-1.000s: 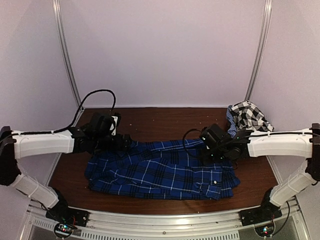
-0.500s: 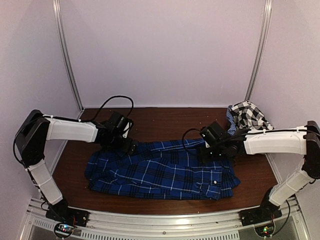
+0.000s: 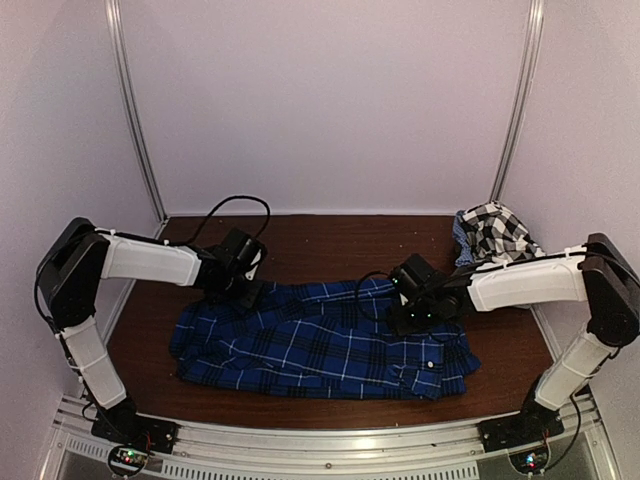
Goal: Fold and stack the long sleeve shirts
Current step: Pick up the sleeve from the 1/3-folded shirt, then pick up the 1/3-folded shirt from the center of the board, then fold the 1/3-folded shirt at the center of the board.
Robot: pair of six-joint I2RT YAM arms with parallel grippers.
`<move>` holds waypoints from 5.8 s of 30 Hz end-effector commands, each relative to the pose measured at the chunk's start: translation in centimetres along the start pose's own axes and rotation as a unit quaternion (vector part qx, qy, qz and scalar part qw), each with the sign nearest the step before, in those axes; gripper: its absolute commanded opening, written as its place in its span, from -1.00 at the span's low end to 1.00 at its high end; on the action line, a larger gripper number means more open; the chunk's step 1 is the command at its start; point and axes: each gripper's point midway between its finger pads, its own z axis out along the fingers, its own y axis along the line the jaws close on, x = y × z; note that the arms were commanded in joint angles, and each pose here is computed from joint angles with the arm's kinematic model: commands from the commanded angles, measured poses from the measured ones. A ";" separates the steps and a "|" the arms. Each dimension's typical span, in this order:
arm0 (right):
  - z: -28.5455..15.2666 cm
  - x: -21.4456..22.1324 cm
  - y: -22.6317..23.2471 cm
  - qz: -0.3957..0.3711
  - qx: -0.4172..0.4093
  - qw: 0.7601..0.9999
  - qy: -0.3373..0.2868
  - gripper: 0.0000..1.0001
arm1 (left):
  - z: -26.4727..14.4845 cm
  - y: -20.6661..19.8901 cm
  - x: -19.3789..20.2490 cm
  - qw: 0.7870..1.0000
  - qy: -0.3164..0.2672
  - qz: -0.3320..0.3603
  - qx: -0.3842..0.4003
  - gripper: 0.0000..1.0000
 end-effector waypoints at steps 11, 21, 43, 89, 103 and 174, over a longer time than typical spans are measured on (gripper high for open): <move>-0.7 -2.0 -0.7 0.004 0.013 1.000 -0.017 0.23 | -2.5 1.4 -3.1 0.998 -0.053 -0.003 -0.020 -0.78; -3.8 -6.2 -7.2 0.036 0.067 0.995 -0.069 0.25 | -9.2 4.1 -11.5 0.987 -0.146 -0.021 -0.063 -1.00; -2.4 -12.5 -8.8 -0.126 0.051 0.984 -0.114 0.53 | -33.4 8.8 -26.0 0.904 -0.424 -0.049 -0.020 -1.00; 5.5 -9.9 -7.9 -0.298 0.062 0.952 0.038 0.08 | -37.8 7.0 -22.7 0.899 -0.432 -0.006 0.071 -1.00; 3.2 -8.0 -7.3 -0.272 0.077 0.958 0.038 -0.77 | -39.4 9.8 -21.9 0.902 -0.432 0.002 -0.003 -1.00; -5.0 0.0 0.3 -0.181 0.010 0.983 0.020 -0.03 | -30.5 -2.8 -9.1 0.918 -0.189 0.159 0.310 -1.00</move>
